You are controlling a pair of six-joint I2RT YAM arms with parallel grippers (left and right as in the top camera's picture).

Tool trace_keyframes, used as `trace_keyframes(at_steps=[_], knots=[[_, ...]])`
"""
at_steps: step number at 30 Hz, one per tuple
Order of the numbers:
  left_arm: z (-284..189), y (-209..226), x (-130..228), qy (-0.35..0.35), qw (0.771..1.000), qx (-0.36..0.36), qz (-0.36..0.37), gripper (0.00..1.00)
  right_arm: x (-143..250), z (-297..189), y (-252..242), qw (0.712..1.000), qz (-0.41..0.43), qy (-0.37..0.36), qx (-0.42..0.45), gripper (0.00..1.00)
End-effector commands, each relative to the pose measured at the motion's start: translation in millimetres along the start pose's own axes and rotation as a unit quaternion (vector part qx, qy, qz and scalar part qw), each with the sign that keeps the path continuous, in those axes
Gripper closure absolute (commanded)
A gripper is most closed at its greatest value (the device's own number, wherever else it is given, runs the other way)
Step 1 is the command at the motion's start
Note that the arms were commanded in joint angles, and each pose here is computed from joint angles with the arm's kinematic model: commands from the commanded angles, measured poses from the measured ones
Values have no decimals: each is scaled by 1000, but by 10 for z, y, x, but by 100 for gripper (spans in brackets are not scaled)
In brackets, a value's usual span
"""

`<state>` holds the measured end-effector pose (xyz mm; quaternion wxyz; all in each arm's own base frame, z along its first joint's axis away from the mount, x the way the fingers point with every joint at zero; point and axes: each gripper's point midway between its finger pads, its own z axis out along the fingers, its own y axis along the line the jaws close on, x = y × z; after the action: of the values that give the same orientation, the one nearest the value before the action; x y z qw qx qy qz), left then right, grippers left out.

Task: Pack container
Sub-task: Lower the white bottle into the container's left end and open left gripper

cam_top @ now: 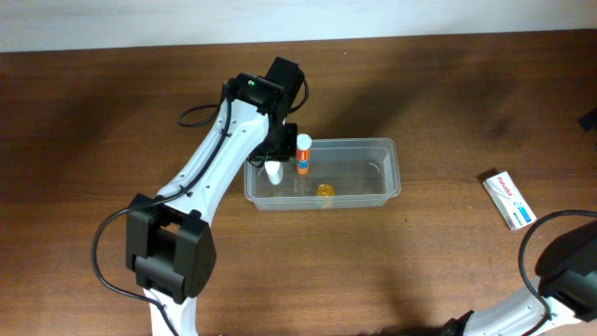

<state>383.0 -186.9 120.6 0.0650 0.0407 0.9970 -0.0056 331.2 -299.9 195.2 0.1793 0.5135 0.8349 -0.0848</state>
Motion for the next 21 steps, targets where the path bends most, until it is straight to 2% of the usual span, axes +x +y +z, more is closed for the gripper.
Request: trace_keyframes(at_steps=[1,21], knots=[[-5,103,-62,-15,999,-27,-10,99,-49,-73,-26,1000,5,-12,2,2],[175,121,-19,-8,999,-33,-9,99,-48,-73,-25,1000,5,-12,2,2]])
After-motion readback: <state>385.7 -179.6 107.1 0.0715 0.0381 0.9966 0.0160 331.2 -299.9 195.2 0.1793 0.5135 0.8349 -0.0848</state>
